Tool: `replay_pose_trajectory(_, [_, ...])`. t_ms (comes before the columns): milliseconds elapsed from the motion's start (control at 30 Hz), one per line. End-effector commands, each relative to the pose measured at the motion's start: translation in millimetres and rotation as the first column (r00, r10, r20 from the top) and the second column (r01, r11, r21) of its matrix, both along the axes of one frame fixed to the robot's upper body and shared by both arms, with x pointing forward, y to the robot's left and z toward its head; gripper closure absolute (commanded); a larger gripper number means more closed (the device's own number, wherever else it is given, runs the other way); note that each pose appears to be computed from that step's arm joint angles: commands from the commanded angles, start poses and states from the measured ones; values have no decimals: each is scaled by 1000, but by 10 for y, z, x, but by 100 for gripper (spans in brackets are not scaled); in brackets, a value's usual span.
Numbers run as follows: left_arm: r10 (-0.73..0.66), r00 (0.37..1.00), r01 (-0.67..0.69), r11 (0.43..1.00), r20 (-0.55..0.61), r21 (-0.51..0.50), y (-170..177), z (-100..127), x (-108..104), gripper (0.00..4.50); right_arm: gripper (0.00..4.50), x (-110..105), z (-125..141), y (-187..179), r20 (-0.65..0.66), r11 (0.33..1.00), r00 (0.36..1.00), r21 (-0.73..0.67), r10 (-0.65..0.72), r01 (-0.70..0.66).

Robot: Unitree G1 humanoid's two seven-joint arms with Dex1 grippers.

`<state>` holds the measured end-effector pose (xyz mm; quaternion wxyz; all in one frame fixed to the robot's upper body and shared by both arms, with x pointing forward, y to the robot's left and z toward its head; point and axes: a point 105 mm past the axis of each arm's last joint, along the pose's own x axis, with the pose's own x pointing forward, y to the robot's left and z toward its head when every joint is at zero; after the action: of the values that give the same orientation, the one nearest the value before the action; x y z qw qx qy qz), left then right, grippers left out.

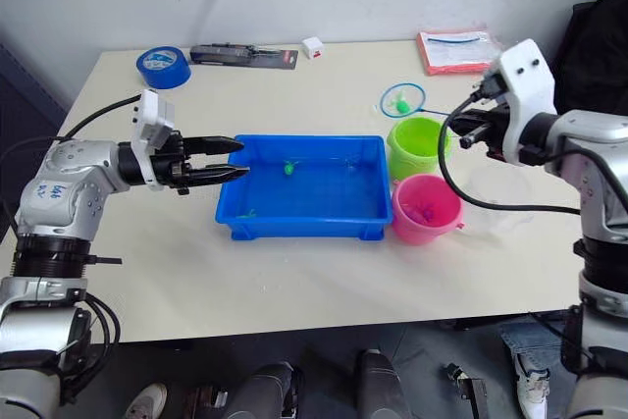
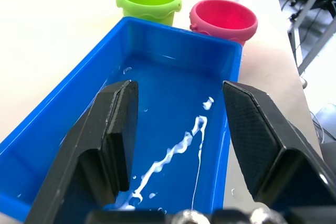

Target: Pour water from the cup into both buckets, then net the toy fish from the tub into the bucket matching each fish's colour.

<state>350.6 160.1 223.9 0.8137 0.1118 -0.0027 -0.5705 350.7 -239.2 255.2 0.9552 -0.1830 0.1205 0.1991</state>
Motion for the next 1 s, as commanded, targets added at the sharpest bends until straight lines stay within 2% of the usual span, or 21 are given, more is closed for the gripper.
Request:
replay_pose_trajectory(33, [-8,999,8,1000,42,7,13,87,18,171,370,-35,73,-221,89,988,994,-133,-62,74])
replay_pose_trajectory(167, [-13,999,13,1000,45,10,10,88,30,171,370,-17,31,-242,194,944,980,-310,-52,112])
replay_pose_trajectory(267, [-15,999,14,1000,45,16,17,81,36,171,370,-8,-4,-157,260,887,965,-452,26,98])
replay_pose_trajectory(400, [-16,999,15,1000,43,21,20,75,42,171,370,-35,-79,-35,320,779,936,-621,149,89])
replay_pose_trajectory(533, [-15,999,14,1000,44,24,22,75,44,171,370,-110,-113,-76,339,662,919,-739,201,128])
replay_pose_trajectory(633, [-15,999,14,1000,42,24,22,72,44,171,370,-142,-101,-105,353,591,907,-791,228,160])
replay_pose_trajectory(767, [-19,999,18,1000,40,24,13,74,50,171,370,-134,-70,-110,368,461,887,-862,280,212])
replay_pose_trajectory(900, [-24,999,23,999,41,24,1,79,53,171,370,-108,-44,-108,377,404,872,-883,311,237])
replay_pose_trajectory(1000, [-25,999,24,999,40,26,0,71,52,171,370,-89,-1,-102,379,315,851,-910,363,270])
